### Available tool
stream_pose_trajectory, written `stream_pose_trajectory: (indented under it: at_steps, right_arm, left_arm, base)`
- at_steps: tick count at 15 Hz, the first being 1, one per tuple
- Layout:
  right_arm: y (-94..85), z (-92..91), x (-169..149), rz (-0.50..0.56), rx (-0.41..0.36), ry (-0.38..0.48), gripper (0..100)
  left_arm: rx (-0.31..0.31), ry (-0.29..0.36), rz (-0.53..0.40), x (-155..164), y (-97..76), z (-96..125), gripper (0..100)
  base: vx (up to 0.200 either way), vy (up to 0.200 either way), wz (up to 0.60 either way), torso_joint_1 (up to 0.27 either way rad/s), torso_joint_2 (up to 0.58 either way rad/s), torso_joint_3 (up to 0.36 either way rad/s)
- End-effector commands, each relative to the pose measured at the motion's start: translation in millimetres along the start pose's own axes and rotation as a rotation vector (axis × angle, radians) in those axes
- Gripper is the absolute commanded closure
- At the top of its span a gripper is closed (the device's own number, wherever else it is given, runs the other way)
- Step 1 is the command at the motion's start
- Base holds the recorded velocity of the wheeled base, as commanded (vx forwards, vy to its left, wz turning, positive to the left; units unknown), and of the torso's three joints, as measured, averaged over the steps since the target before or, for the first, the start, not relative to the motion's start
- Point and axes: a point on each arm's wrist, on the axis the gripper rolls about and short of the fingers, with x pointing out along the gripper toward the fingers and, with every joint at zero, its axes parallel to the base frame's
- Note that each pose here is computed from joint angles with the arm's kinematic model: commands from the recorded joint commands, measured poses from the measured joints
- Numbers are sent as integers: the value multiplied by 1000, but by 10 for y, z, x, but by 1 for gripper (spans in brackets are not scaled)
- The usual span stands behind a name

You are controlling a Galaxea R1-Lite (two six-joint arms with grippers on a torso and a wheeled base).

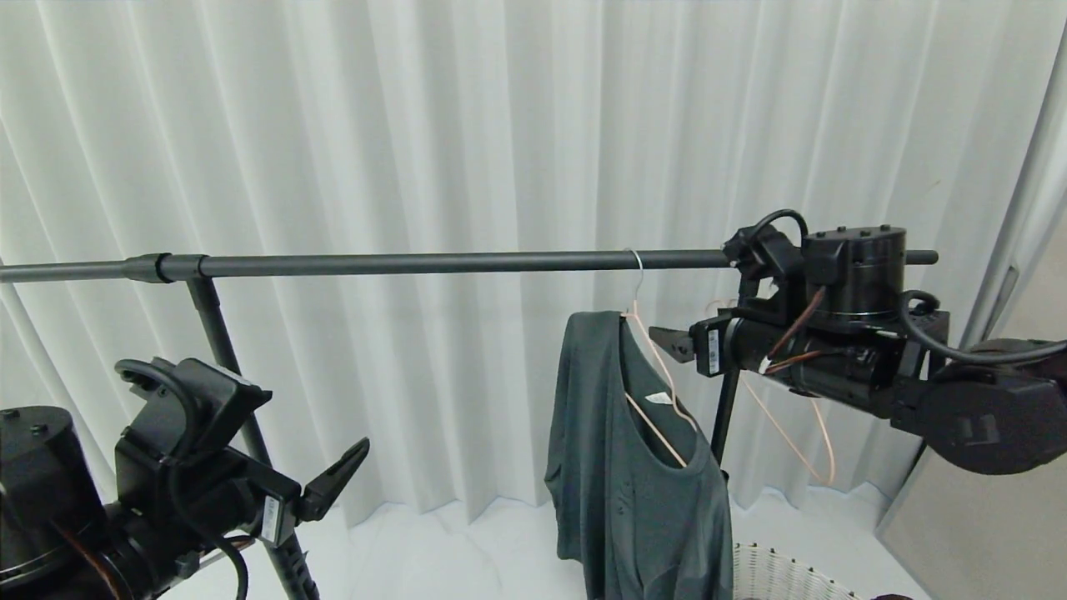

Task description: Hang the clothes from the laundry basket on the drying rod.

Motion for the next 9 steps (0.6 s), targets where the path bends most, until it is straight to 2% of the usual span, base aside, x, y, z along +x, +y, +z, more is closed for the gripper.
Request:
stream_pose_trajectory:
  at_steps: [1,2,4,6,7,8,9]
  right_arm:
    - [2,192,-405,14,2,-83,0]
    - [-27,187,-533,0,-8,-84,0]
    - [-175,76,-793,-152,-86,-37,0]
    - [-277,-14,-1001,-298,-101,-18,0]
    - [-307,-34,-1045,-335,-102,-12,0]
    - [-382,-119,-1126,-431,-142,30,0]
    - [-434,-168,-1161,-486,-170,55,0]
  left_arm:
    - [-9,35,45,-17,51,-70,0]
    - [-15,65,87,-35,73,-121,0]
    - [-21,137,143,-141,50,-283,0]
    - [-46,182,153,-271,-6,-432,0]
    - [-52,210,169,-298,-15,-488,0]
    - [-85,257,241,-299,23,-531,0]
    - [-106,265,262,-296,35,-541,0]
  base:
    - [0,0,0,0,0,0]
    - [0,0,0,0,0,0]
    - [0,0,0,0,0,0]
    - [-200,0,0,7,10,2]
    - [-200,0,0,7,7,-2]
    - [-200,0,0,22,2,-2]
    - [-200,0,0,2,2,7]
